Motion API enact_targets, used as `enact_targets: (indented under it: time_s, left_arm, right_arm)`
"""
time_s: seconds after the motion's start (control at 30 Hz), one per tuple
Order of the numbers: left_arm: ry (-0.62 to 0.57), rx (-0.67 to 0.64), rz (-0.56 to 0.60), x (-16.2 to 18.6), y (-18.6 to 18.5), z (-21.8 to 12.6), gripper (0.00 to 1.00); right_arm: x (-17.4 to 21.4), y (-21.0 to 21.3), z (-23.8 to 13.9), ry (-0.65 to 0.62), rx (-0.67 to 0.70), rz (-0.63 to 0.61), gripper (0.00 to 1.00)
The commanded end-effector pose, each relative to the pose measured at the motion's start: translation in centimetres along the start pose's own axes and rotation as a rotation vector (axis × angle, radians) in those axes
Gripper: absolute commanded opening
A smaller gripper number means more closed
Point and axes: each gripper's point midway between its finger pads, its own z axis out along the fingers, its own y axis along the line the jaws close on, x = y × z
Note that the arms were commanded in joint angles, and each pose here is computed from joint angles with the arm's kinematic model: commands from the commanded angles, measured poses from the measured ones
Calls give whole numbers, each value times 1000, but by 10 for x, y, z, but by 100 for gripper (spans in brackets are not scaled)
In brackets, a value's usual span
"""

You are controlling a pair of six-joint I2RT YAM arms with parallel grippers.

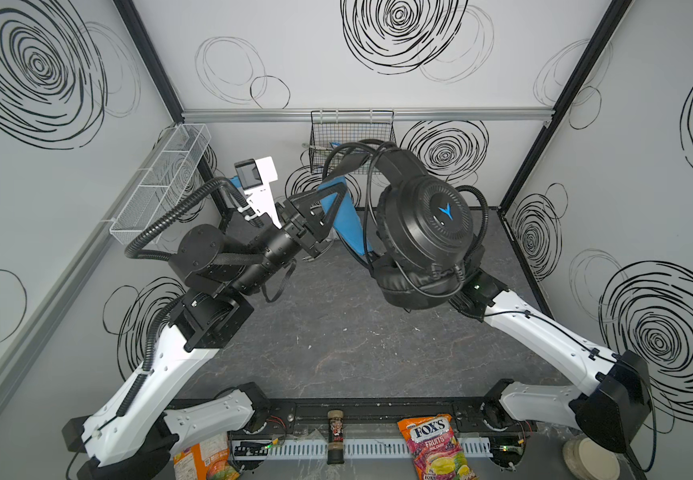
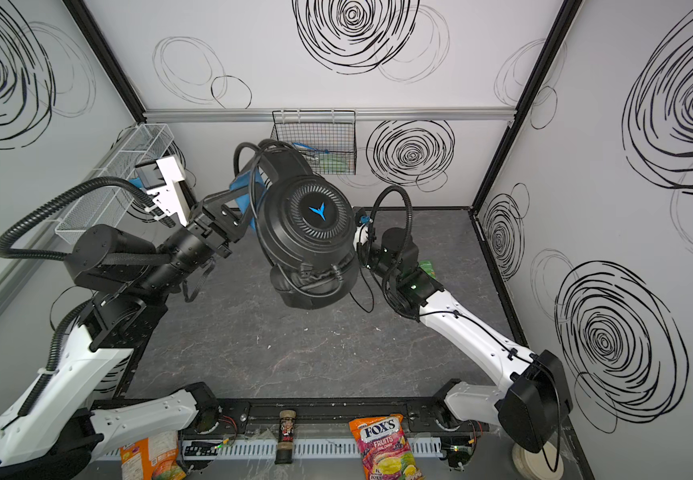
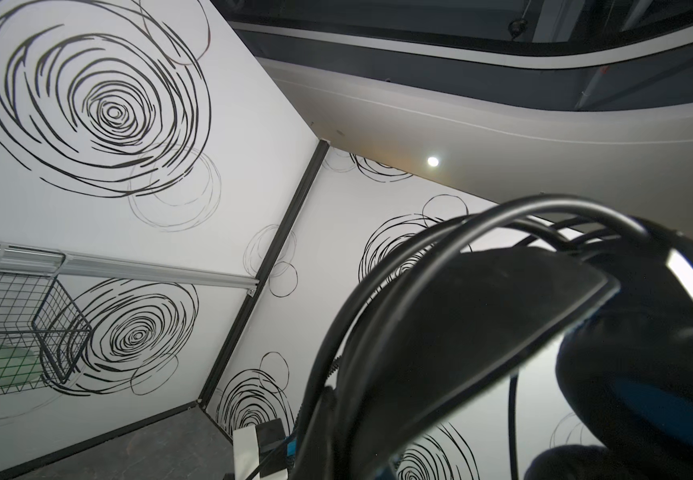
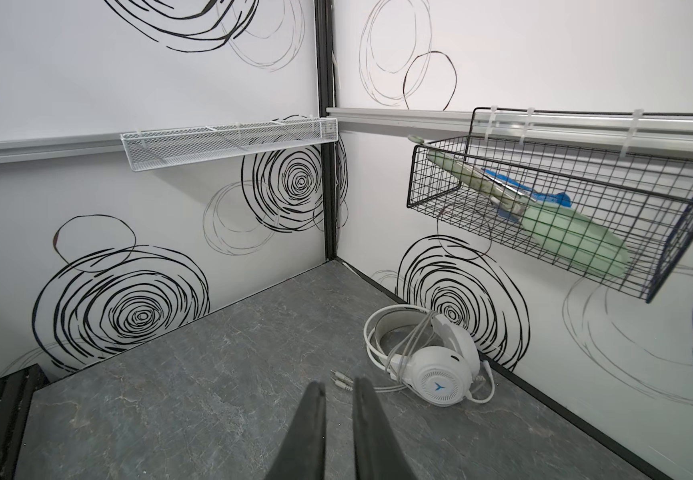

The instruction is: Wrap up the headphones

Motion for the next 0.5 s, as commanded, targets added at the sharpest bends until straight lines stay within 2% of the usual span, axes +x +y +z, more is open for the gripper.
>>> enact_targets:
  time_s: [0.0, 0.27, 0.47]
  left_arm:
    - [-211, 63, -32, -62, -26, -12, 0]
    - [-271, 27, -33, -79, -22, -14, 0]
    - [-335, -125, -38, -90, 5, -25, 0]
  right_arm:
    - [2, 8, 2, -16, -37, 17, 15]
    - [14, 19, 0, 7, -84, 48, 12]
    - [31, 31, -4, 75, -116, 43, 3]
